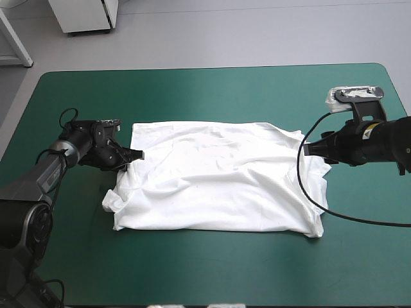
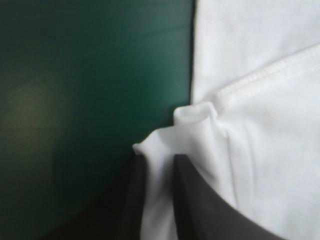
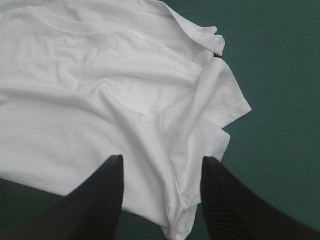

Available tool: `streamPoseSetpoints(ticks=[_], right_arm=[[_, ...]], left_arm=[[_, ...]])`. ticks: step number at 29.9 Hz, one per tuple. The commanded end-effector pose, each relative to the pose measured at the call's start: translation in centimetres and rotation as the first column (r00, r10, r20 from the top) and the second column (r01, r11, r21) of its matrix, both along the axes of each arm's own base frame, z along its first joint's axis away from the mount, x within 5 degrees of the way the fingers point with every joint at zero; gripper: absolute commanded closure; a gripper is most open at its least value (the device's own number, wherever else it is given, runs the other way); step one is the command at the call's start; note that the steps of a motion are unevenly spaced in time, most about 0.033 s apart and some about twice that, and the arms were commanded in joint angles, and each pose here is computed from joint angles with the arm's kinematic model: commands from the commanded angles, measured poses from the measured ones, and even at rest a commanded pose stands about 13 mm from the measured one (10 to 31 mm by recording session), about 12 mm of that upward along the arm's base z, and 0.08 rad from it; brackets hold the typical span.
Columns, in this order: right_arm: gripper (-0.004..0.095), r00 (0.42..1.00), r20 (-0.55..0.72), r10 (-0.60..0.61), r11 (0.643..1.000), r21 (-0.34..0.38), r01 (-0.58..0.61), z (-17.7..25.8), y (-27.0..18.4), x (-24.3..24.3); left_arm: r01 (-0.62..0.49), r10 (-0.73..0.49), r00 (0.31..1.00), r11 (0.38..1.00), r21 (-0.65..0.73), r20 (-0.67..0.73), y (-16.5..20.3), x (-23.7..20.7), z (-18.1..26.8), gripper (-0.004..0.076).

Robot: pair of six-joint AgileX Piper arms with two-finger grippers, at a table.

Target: Fold the cloth

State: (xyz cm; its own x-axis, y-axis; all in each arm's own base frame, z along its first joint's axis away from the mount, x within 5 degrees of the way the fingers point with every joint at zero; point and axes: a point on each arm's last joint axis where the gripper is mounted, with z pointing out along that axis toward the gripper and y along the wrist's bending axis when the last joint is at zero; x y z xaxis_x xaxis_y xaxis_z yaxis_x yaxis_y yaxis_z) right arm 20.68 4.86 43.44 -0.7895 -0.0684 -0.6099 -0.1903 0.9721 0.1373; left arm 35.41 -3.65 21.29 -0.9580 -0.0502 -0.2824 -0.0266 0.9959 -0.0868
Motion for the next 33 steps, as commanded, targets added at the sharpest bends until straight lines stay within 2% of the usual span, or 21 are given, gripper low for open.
streamPoseSetpoints(ticks=[1,10,16,25,33], right_arm=[[0.0469,0.998,0.06,-0.004,1.0,0.006,0.004,1.4,-0.3,-0.7],[0.0507,0.998,0.06,-0.004,1.0,0.006,0.004,1.4,-0.3,-0.7],[0.0512,0.998,0.06,-0.004,1.0,0.006,0.004,1.4,-0.3,-0.7],[0.0517,0.998,0.06,-0.004,1.0,0.006,0.004,1.4,-0.3,-0.7],[0.0517,0.998,0.06,-0.004,1.0,0.006,0.004,1.4,-0.3,-0.7]], left_arm=[[0.011,-0.011,0.998,1.0,-0.002,0.055,0.0,0.0,2.1,0.0729],[0.018,-0.014,0.975,1.0,-0.018,0.224,-0.2,-0.3,8.0,0.0733],[0.12,-0.094,0.957,0.99,-0.076,0.276,-3.2,-0.9,10.3,0.0733],[0.316,-0.271,0.916,0.942,-0.117,0.295,-11.1,-2.2,9.4,0.0733],[0.348,-0.331,0.932,0.931,-0.11,0.147,-13.4,-1.3,4.7,0.0733]])
